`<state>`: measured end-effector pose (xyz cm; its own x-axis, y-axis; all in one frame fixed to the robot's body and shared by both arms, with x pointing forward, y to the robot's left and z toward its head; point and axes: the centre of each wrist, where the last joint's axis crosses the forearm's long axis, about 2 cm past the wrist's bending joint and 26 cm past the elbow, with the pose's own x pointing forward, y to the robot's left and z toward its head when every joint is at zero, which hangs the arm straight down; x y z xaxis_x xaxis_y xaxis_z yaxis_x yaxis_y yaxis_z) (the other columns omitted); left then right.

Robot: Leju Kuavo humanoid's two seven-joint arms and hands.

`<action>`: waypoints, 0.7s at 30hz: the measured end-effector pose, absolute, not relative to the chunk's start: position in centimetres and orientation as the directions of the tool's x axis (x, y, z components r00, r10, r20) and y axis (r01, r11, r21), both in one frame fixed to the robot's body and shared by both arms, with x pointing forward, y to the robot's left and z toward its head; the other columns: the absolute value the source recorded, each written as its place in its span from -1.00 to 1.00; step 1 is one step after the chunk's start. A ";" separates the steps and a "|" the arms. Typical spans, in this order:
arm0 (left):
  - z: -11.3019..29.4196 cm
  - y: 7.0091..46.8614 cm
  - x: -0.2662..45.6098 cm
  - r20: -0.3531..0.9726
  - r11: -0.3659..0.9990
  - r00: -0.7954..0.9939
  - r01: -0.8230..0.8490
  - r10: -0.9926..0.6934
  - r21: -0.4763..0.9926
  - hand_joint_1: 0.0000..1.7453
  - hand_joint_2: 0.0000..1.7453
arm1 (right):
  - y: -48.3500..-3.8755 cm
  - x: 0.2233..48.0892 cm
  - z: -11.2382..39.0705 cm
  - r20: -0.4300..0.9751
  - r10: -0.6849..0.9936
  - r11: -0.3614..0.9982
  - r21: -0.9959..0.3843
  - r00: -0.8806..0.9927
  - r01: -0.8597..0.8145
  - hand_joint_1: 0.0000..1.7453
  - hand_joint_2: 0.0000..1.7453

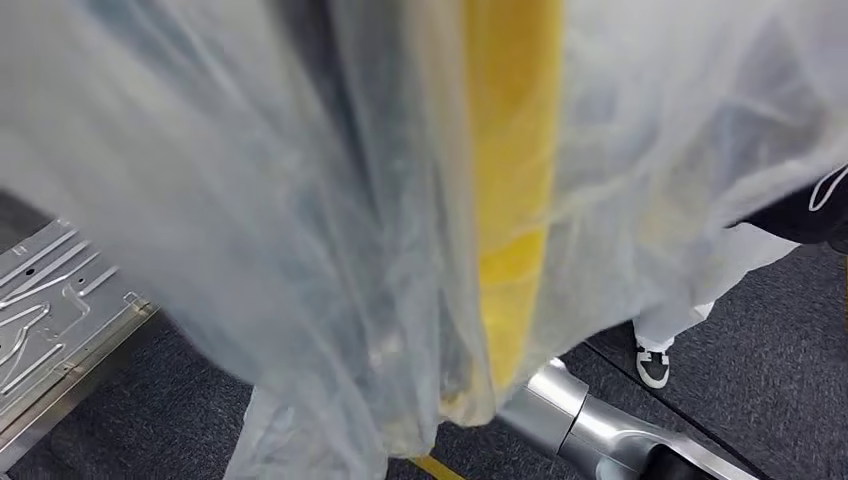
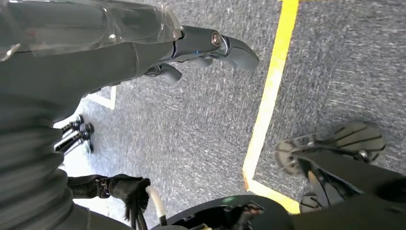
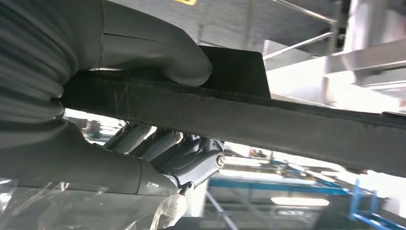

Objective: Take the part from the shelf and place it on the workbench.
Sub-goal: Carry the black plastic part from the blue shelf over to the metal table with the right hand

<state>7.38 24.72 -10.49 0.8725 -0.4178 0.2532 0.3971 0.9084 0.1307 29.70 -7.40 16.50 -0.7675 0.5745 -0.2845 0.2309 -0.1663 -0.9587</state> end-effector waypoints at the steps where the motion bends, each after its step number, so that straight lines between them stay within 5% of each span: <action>1: -10.5 24.8 7.4 0.252 0.908 0.872 0.398 -0.419 0.132 -1.00 1.00 | -7.3 29.7 16.5 -0.283 0.574 -0.164 -0.959 -0.768 0.231 1.00 1.00; 21: -10.5 25.0 7.3 0.263 0.903 0.864 0.411 -0.430 0.126 -1.00 1.00 | -7.0 29.7 16.4 -0.270 0.574 -0.161 -0.963 -0.773 0.217 1.00 1.00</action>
